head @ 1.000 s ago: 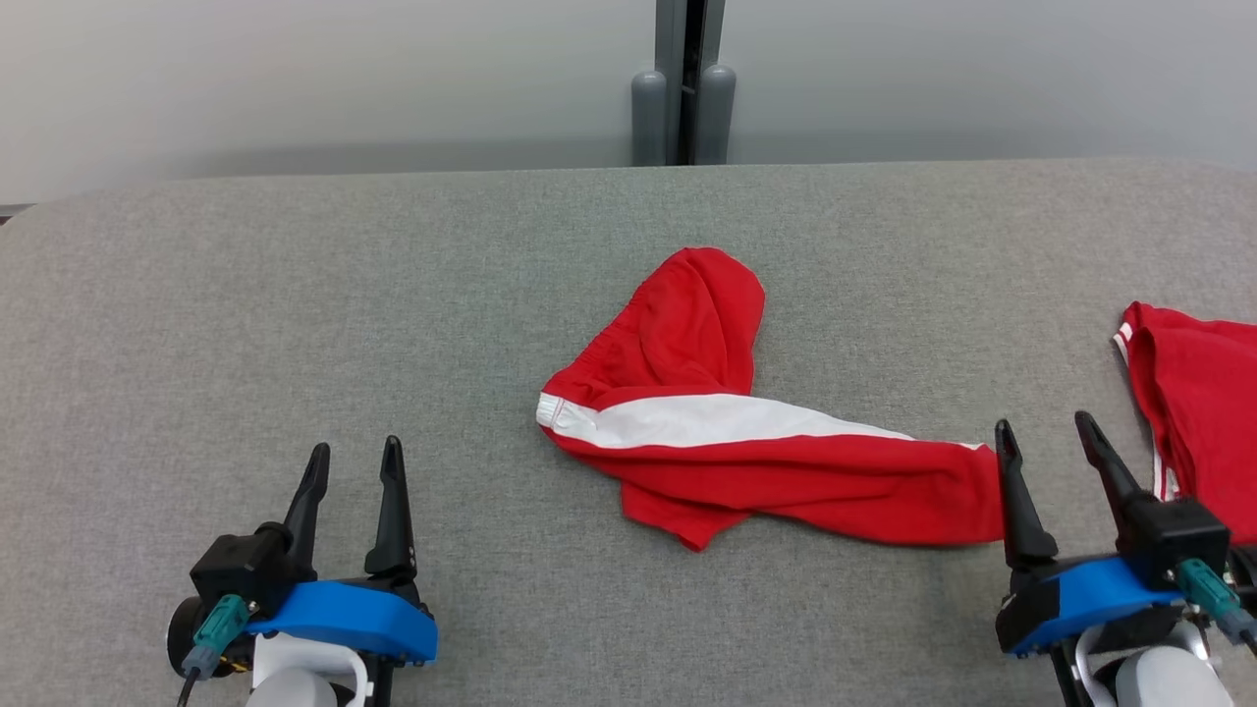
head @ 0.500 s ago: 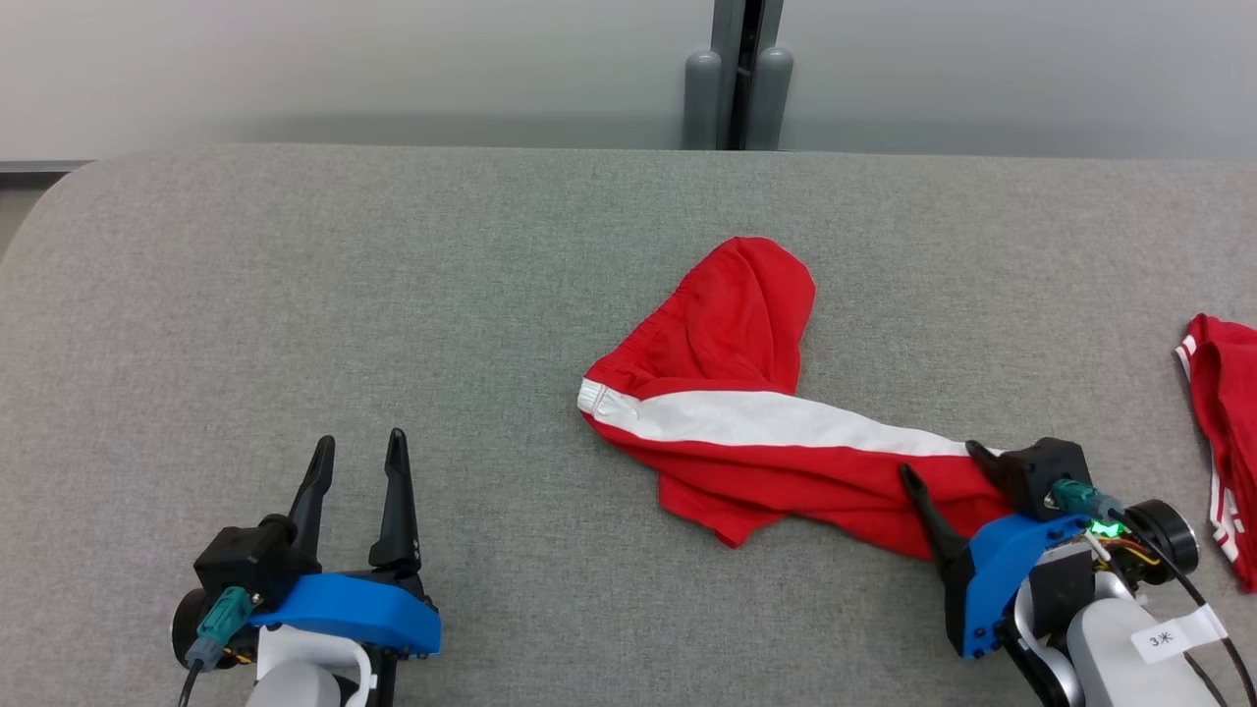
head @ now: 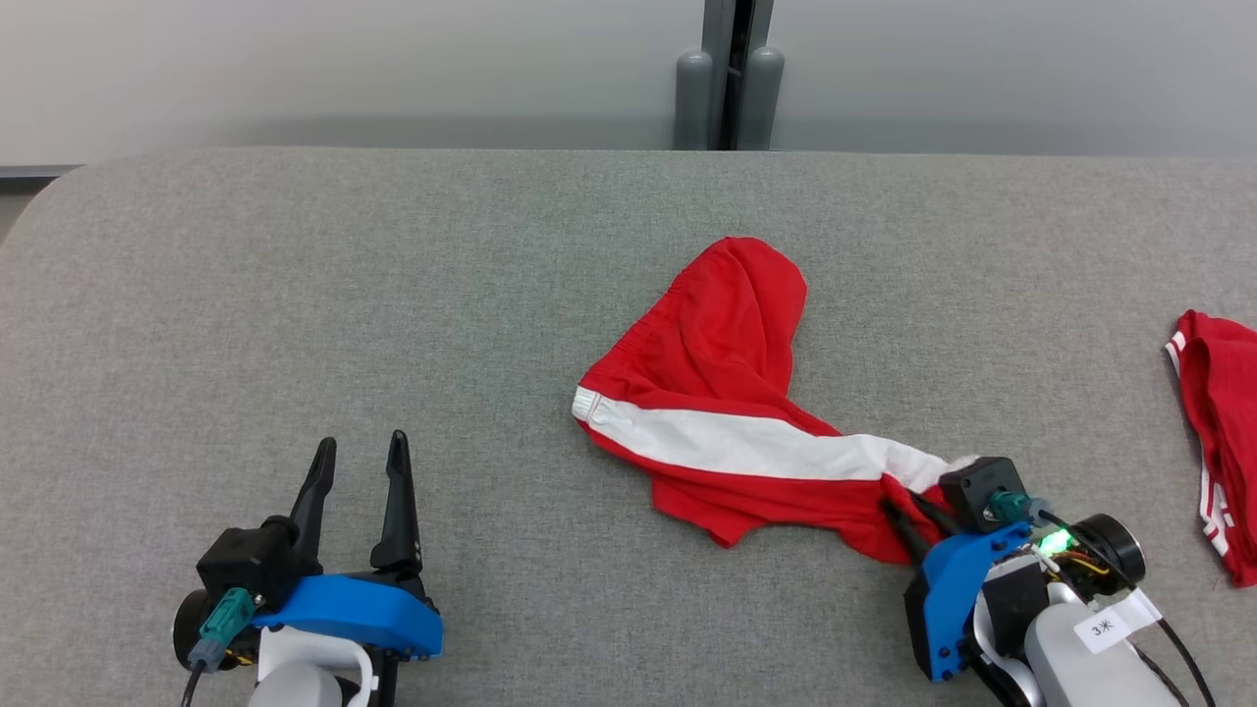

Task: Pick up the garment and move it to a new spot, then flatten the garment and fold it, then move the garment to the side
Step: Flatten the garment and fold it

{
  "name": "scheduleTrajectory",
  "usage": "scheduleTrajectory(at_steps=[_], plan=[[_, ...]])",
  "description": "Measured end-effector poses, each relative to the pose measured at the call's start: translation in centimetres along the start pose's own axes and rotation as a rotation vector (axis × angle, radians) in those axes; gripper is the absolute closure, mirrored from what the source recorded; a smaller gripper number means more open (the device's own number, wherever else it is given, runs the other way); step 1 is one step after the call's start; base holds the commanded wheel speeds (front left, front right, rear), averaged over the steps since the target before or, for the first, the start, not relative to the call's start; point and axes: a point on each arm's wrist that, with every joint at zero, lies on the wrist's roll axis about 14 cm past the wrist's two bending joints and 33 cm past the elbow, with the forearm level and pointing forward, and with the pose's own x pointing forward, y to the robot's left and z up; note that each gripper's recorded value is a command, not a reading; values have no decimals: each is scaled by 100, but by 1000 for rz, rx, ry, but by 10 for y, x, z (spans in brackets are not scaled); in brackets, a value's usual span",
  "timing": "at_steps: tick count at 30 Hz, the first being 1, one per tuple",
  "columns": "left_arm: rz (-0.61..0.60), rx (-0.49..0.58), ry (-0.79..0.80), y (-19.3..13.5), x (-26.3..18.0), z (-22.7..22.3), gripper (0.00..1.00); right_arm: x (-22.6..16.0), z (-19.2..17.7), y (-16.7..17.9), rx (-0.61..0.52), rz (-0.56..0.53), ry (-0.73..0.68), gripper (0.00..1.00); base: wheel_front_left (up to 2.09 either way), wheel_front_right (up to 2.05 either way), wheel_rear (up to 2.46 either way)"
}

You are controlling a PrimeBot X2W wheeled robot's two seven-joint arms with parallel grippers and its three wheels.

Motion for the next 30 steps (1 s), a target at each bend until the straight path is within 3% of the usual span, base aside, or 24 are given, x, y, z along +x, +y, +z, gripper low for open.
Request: scheduleTrajectory(at_steps=[3,8,10,13,19,20,21,22,23,30], plan=[[-2,0,1,-1,0,-1,0,2,12,-5,-23,-17,-68,100,0,0,0],[-11,2,0,-4,1,0,0,-6,85,-35,-111,-129,-348,100,0,0,0],[-16,3,1,-6,1,0,0,-9,95,-32,-129,-142,-405,100,0,0,0],[-22,3,3,-8,1,-1,0,-12,92,-27,-145,-148,-435,100,0,0,0],[-25,2,10,-9,2,-3,0,-12,28,-17,-111,-146,-308,100,0,0,0],[-26,1,11,-9,2,-4,0,-13,22,-16,-102,-146,-298,89,0,0,0],[-27,1,13,-9,3,-4,0,-14,18,-17,-90,-151,-292,63,0,0,0],[-29,1,14,-10,3,-4,0,-15,17,-18,-78,-157,-294,28,0,0,0],[-31,1,14,-11,3,-5,0,-16,15,-20,-66,-162,-293,0,0,0,0],[-50,4,5,-17,5,-1,0,-27,35,-23,31,-179,-390,0,0,0,0]])
